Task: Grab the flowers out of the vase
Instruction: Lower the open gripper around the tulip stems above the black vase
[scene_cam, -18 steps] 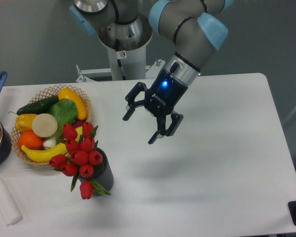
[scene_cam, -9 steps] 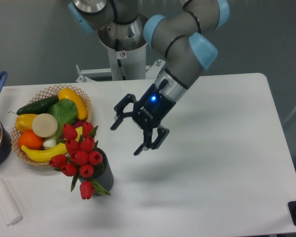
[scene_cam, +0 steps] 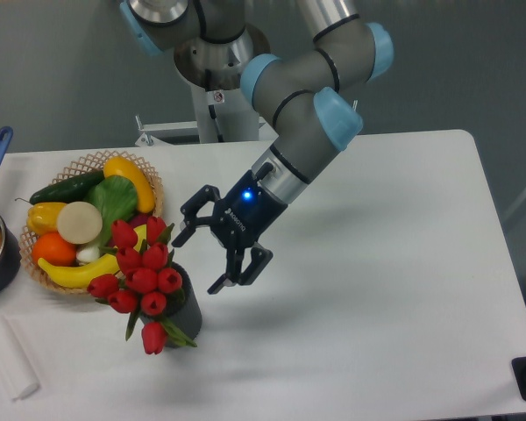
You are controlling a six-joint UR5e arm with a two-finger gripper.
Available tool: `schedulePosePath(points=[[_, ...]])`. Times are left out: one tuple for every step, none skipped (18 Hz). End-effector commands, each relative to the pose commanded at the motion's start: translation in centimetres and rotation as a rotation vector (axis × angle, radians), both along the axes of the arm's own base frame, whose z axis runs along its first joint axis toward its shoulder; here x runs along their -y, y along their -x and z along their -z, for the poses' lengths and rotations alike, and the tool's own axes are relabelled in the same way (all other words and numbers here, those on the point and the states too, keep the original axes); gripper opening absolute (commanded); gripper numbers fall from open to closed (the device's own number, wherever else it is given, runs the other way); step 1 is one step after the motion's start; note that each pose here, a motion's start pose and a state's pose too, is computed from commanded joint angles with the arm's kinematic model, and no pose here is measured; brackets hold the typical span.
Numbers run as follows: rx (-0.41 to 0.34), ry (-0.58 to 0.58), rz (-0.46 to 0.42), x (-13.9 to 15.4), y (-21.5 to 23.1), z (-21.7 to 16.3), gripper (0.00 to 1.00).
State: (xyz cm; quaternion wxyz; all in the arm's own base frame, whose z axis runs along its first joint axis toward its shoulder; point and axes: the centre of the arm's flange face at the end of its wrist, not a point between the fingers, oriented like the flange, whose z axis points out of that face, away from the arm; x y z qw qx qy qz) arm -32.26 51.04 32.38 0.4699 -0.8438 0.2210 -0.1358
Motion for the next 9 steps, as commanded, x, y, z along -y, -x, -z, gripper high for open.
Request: schedulePosePath(points=[[0.007, 0.006, 0.008, -0.30, -0.33, 0.50, 1.00], [0.009, 0.006, 0.009, -0.34, -0.42, 0.64, 1.00], [0.012, 0.005, 0.009, -0.39, -0.38, 0.64, 1.00], [0.015, -0.002, 0.011, -0.46, -0.50, 0.47, 1.00], [0.017, -0.006, 0.014, -0.59, -0.65, 0.48, 1.00], [0.015, -0.008, 0.019, -0.78, -0.83, 0.35, 1.00], [0.016, -0.007, 0.020, -0.88, -0.84, 0.46, 1.00], [0.021, -0.003, 0.022, -1.03, -0.80, 0.82, 1.00], [0.023, -0.004, 0.021, -1.11, -0.71, 0.85, 1.00]])
